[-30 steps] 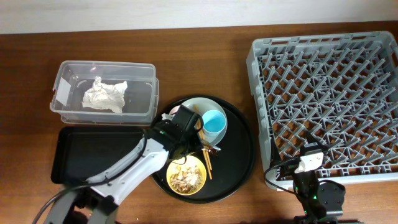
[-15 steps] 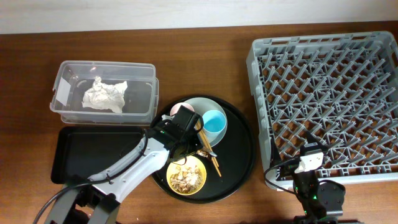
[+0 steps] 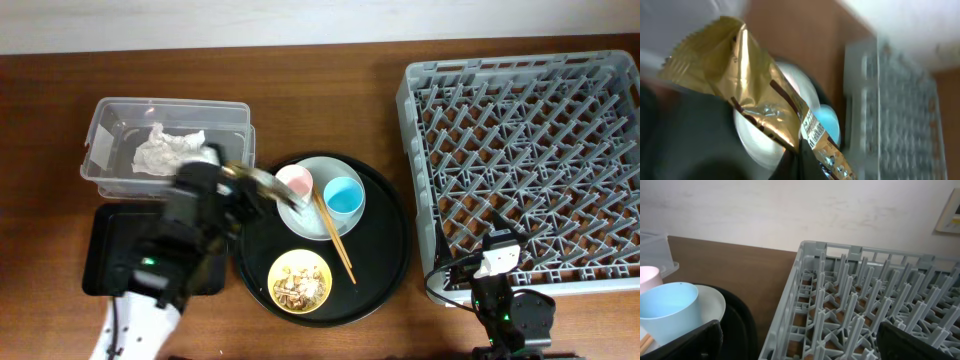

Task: Sort waste into correct bins and load items into the dishwasher rack
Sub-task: 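Carry the gold wrapper to the clear bin and release it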

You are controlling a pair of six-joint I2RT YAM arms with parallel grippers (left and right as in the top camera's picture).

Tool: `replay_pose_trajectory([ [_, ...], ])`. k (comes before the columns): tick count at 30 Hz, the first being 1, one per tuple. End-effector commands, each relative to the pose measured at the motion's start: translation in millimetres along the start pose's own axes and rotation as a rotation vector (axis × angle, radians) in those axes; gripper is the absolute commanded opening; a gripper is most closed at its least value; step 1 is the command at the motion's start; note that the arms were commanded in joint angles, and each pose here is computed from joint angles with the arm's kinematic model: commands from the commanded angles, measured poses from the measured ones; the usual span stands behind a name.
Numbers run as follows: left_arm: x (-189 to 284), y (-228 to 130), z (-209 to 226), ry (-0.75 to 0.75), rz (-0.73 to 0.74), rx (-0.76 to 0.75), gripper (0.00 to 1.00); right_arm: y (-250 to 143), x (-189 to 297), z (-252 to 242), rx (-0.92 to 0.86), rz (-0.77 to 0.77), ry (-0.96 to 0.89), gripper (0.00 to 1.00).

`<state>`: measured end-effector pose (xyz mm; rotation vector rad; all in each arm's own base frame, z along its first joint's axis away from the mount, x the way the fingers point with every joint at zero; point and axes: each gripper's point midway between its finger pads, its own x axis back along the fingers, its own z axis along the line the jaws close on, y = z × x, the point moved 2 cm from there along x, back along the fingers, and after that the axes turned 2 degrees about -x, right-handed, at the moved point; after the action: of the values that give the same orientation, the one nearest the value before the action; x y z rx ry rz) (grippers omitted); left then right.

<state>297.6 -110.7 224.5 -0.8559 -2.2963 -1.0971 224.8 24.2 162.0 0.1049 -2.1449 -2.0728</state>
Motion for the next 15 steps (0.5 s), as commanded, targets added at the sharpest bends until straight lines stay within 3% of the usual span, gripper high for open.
replay_pose_trajectory([
  [1,3.0,67.9,57.9,0.173,-0.215,-0.037,0.01,-2.1,-0.1,1.5,-0.011,0.003,0.006,0.99],
  [4,-29.8,107.2,91.5,0.221,-0.295,-0.021,0.02,-2.1,-0.1,1.5,-0.011,0.003,0.006,0.99],
  [8,-91.6,125.9,126.0,0.242,-0.320,-0.052,0.09,-2.1,-0.1,1.5,-0.011,0.003,0.006,0.99],
  [9,-102.0,125.9,133.3,0.248,-0.317,-0.049,0.16,-2.1,-0.1,1.5,-0.011,0.003,0.006,0.99],
  [11,-110.1,127.4,137.2,0.254,-0.317,-0.086,0.67,-2.1,-0.1,1.5,-0.011,0.003,0.006,0.99],
  [13,-106.7,135.9,130.8,0.251,-0.331,-0.142,0.75,-2.1,-0.1,1.5,-0.011,0.003,0.006,0.99],
  [15,-93.8,144.3,118.1,0.251,-0.311,-0.161,0.72,-2.1,-0.1,1.5,-0.011,0.003,0.006,0.99],
])
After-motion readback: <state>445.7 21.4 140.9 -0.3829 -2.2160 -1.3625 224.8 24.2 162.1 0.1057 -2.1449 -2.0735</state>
